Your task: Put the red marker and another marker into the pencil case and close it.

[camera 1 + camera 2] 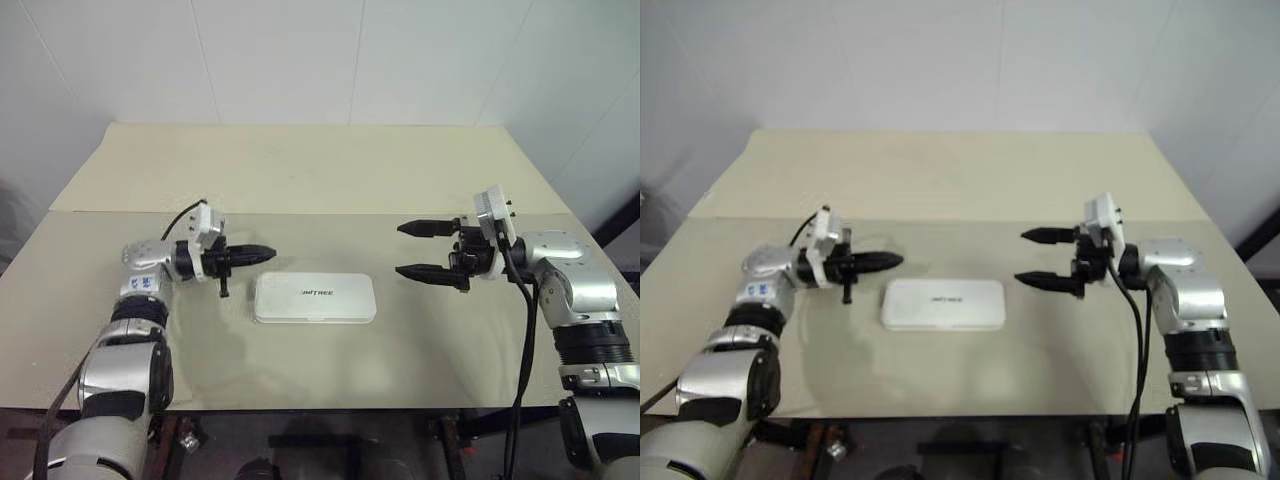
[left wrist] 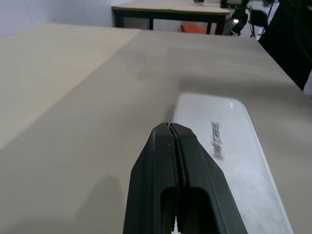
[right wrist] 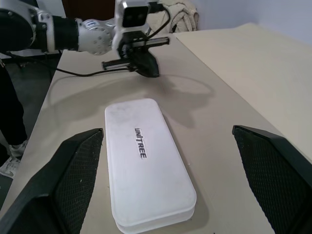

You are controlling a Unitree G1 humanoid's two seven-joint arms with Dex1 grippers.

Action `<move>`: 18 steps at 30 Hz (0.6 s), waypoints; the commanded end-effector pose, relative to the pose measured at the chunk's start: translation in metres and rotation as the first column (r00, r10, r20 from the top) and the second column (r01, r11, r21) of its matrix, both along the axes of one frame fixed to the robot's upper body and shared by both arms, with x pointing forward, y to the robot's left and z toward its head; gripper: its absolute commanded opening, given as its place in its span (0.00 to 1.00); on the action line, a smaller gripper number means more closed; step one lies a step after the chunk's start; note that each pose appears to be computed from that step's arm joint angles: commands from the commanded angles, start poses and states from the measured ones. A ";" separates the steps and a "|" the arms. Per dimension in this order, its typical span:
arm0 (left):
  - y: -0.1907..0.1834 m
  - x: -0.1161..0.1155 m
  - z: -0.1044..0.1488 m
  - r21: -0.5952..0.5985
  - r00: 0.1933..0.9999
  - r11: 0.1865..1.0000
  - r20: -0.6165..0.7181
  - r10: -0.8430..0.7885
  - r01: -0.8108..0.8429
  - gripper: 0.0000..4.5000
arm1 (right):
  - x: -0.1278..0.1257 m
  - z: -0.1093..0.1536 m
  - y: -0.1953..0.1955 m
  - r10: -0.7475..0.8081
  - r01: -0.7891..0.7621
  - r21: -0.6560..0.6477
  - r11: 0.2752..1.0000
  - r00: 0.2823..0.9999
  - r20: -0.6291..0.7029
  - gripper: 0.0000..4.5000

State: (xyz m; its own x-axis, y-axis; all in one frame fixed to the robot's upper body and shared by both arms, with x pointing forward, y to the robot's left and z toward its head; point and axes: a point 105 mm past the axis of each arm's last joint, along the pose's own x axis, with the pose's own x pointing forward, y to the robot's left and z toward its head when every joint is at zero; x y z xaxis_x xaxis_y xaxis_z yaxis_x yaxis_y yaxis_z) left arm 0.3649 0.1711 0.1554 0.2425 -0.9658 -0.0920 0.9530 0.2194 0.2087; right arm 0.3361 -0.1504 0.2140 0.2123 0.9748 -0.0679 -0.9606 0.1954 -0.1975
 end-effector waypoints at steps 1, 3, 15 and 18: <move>0.003 -0.013 0.011 0.025 0.995 0.998 0.072 -0.066 0.064 0.00 | 0.000 0.010 0.003 0.029 -0.029 -0.003 1.000 0.998 0.046 1.00; 0.003 -0.016 0.011 0.008 0.997 0.998 0.053 -0.063 0.063 0.00 | 0.001 0.010 0.002 0.034 -0.033 -0.006 0.999 0.998 0.045 1.00; 0.018 -0.048 0.025 -0.011 0.994 0.996 0.068 -0.086 0.087 0.78 | 0.006 0.010 -0.004 0.041 -0.040 -0.030 0.999 0.999 0.033 1.00; 0.022 -0.059 0.028 -0.008 0.993 0.994 0.058 -0.104 0.105 0.99 | 0.005 0.007 -0.008 0.054 -0.053 -0.047 0.997 0.998 0.019 1.00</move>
State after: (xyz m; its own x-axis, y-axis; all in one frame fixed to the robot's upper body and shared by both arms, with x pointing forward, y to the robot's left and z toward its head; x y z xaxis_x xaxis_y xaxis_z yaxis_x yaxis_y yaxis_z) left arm 0.3154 0.1929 0.1715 0.2007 -0.9761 -0.0830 0.9567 0.1771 0.2309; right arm 0.3437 -0.1545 0.2089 0.1811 0.9777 -0.1059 -0.9710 0.1607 -0.1772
